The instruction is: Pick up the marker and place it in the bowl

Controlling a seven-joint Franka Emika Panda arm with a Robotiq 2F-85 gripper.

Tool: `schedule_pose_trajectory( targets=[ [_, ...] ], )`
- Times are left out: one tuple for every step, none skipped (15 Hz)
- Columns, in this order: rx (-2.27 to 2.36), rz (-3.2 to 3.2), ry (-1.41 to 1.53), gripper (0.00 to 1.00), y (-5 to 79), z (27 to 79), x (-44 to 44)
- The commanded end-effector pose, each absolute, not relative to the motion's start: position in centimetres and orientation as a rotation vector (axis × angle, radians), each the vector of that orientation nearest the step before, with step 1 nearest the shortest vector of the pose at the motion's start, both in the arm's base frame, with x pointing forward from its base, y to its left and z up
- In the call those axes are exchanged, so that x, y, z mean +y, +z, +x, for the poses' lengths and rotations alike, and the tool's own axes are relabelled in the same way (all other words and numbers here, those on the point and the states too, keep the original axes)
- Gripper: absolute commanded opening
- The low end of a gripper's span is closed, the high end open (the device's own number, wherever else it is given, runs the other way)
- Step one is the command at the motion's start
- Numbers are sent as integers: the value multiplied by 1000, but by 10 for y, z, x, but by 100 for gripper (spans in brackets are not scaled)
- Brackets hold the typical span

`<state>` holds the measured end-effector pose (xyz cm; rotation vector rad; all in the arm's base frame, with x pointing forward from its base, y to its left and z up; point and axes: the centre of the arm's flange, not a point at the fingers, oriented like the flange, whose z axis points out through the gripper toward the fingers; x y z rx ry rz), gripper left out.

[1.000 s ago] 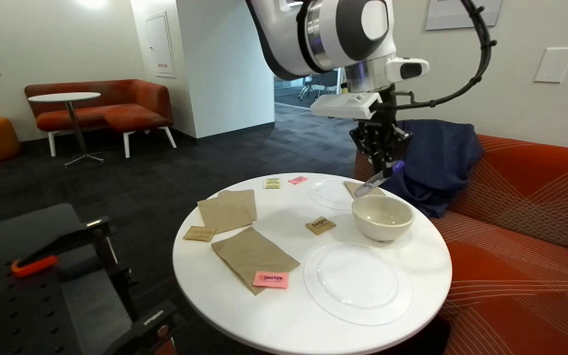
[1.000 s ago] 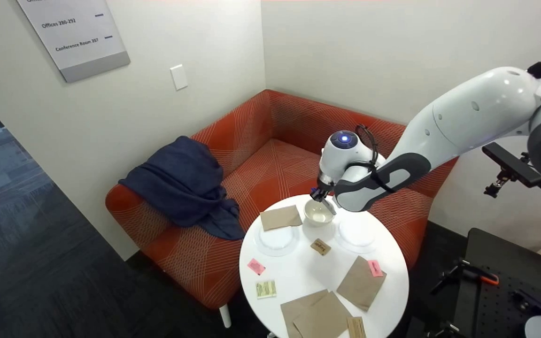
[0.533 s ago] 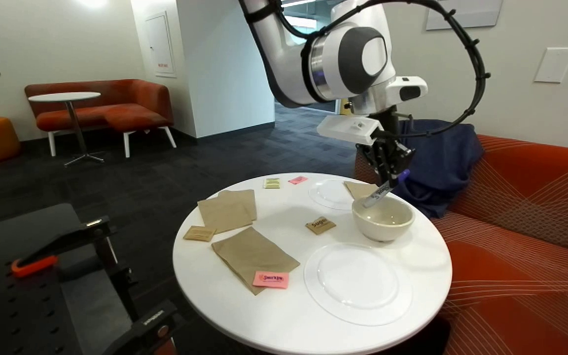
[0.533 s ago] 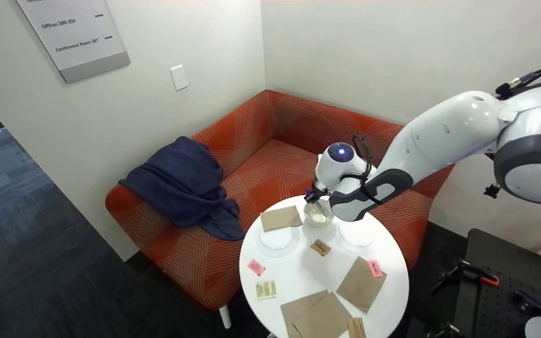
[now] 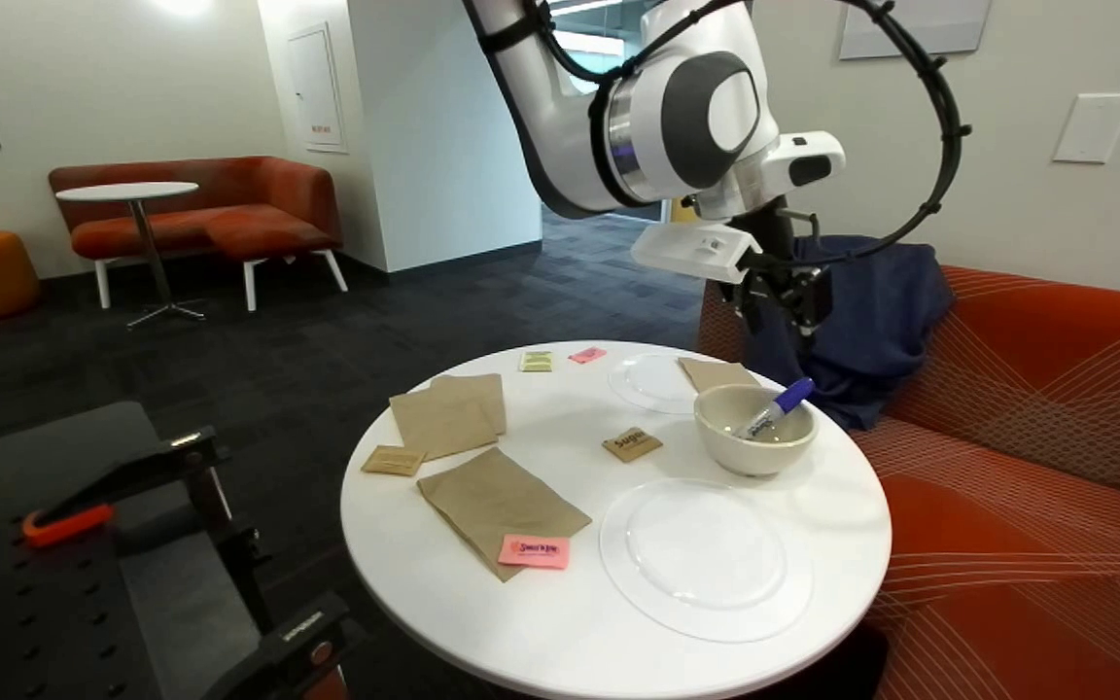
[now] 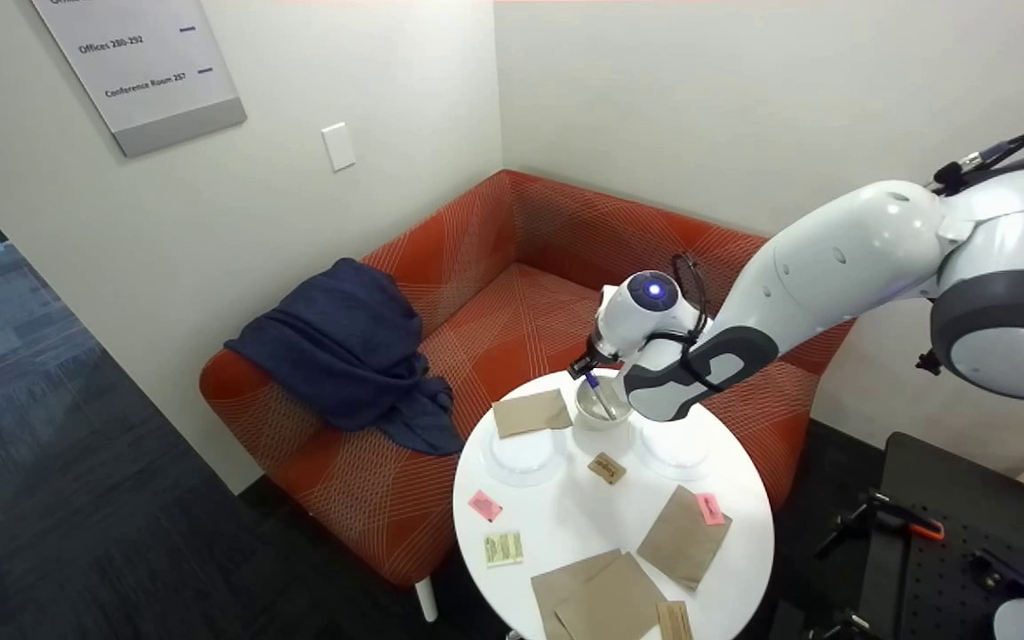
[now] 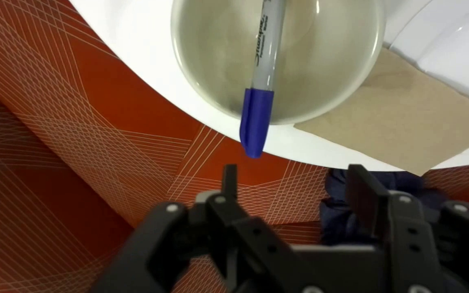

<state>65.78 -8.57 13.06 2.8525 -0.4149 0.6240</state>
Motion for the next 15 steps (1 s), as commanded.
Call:
schedule_pose_trajectory(
  targets=[
    [-425, 2843, 672, 99, 154, 640, -77],
    [-417, 2847, 676, 100, 161, 634, -74],
    [-413, 2849, 680, 100, 170, 627, -71],
    [-412, 2853, 677, 100, 178, 621, -67],
    [-403, 2860, 675, 100, 188, 613, -64],
    [-401, 2868, 653, 100, 198, 606, -61],
    [-396, 2887, 621, 100, 208, 598, -58],
    [-394, 2903, 598, 100, 215, 590, -56],
    [-402, 2913, 558, 100, 224, 581, -54],
    [-396, 2930, 531, 100, 233, 572, -52],
    [-384, 2945, 487, 100, 240, 564, -50],
    [-381, 2957, 441, 100, 246, 554, -49],
    [-368, 2970, 404, 100, 253, 546, -47],
    [-354, 2978, 363, 100, 260, 537, -45],
    [-346, 2982, 332, 100, 266, 529, -43]
  ],
)
